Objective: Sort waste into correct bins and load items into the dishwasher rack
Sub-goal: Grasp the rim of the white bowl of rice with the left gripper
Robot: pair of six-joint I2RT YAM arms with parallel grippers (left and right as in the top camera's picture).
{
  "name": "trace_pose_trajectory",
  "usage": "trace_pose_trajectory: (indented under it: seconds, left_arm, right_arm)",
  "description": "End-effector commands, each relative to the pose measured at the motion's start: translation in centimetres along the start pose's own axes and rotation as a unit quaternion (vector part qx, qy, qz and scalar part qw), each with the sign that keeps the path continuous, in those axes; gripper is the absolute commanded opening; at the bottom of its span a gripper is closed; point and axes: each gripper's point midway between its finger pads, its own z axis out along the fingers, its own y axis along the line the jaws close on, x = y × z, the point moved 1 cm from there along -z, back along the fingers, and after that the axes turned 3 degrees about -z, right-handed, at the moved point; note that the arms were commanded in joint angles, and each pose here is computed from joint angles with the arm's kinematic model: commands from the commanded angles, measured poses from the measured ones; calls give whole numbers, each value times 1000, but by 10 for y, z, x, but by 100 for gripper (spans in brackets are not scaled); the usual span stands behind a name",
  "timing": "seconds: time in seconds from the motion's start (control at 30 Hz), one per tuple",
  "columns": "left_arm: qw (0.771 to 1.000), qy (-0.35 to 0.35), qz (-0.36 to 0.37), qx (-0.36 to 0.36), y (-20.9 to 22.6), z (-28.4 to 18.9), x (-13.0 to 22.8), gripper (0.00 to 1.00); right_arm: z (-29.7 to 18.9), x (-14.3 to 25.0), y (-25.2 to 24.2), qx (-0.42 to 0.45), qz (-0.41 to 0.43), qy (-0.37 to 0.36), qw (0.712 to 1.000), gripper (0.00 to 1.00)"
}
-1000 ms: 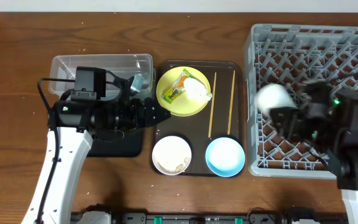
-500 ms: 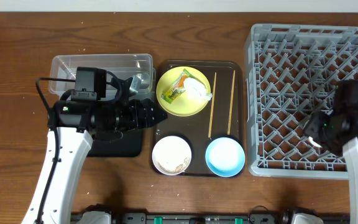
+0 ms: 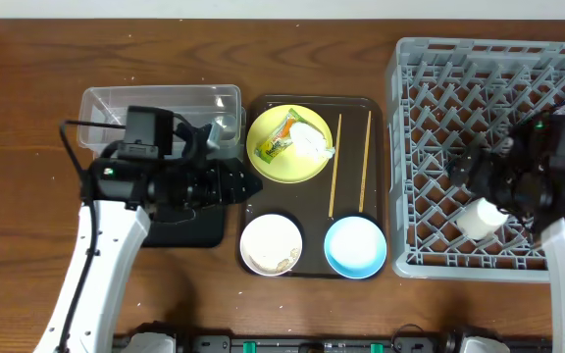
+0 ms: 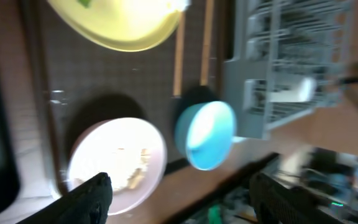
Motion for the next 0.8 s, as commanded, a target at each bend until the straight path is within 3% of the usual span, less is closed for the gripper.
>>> trace_pose_trajectory:
  seconds: [0.0, 0.2, 0.53, 0.67, 0.77]
  left_arm:
    - [995, 1, 51, -89, 12, 11, 7, 72]
    - [971, 7, 72, -230, 20, 44, 26, 69]
    - [959, 76, 80, -263, 20, 147, 63, 50]
    - [952, 94, 52, -286, 35, 167, 71, 36]
    - [952, 94, 52, -286, 35, 171, 70, 12]
  right_arm:
    - [-27, 0, 61, -139, -98, -28, 985, 93]
    - [-36, 4, 83, -161, -135, -43, 977, 94]
    - [-34, 8, 84, -162, -135, -32, 977, 94]
    - [-33, 11, 82, -157, -132, -26, 978, 94]
    - [-32, 11, 79, -149, -131, -26, 980, 95]
